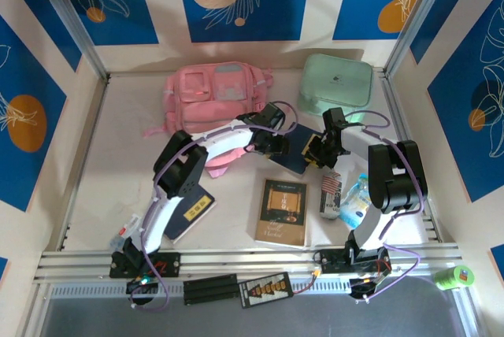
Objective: Pack books, pencil case, and school supplies into a backpack
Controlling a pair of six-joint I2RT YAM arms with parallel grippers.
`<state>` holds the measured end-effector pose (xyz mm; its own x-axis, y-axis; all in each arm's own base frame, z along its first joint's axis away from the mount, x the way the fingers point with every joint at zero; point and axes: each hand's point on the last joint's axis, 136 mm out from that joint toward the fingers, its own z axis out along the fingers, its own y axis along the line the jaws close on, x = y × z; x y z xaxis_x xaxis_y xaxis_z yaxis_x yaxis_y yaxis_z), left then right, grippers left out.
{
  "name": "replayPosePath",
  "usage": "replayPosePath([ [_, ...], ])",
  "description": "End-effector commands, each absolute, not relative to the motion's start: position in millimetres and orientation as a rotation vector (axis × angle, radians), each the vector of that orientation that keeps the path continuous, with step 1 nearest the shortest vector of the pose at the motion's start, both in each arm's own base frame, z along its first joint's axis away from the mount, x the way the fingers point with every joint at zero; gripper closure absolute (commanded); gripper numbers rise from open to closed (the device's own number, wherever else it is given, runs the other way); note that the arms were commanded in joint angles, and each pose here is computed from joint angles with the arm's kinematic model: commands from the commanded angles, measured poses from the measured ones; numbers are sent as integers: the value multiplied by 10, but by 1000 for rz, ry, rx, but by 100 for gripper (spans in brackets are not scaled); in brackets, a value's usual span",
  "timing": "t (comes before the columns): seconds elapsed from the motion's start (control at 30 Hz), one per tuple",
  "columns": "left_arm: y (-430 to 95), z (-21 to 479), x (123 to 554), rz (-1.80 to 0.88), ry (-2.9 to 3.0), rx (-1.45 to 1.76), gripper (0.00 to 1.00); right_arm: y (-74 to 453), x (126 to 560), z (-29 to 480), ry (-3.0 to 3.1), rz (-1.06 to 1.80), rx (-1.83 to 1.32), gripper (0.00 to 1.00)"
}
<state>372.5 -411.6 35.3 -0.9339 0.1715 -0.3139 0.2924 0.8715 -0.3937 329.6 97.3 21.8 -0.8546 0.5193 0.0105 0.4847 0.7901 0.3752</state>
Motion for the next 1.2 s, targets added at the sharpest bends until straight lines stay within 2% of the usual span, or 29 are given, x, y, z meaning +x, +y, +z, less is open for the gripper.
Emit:
replayPosePath([
  [0.0, -4417, 580, 3483, -929, 2800, 405, 53, 1070, 3248, 178, 2922, 616, 827, 81],
  [0.13, -4513, 1014, 3433, -1088, 2700, 455, 53, 1108, 3264, 236, 2885, 676, 833, 81],
  [0.33, -4564, 1364, 3328, -1283, 2621, 424, 53, 1136, 3235, 233, 2880, 711, 859, 82],
  [0.73, -4542, 1131, 3345, -1276, 2680, 293, 62, 1133, 3245, 280, 2872, 710, 851, 82],
  [1.0, -4394, 1089, 3437, -1104, 2699, 294, 75, 1080, 3241, 300, 2859, 681, 853, 82],
  [1.17, -4318, 1160, 3467, -1054, 2683, 309, 93, 1081, 3265, 373, 2827, 712, 841, 79],
])
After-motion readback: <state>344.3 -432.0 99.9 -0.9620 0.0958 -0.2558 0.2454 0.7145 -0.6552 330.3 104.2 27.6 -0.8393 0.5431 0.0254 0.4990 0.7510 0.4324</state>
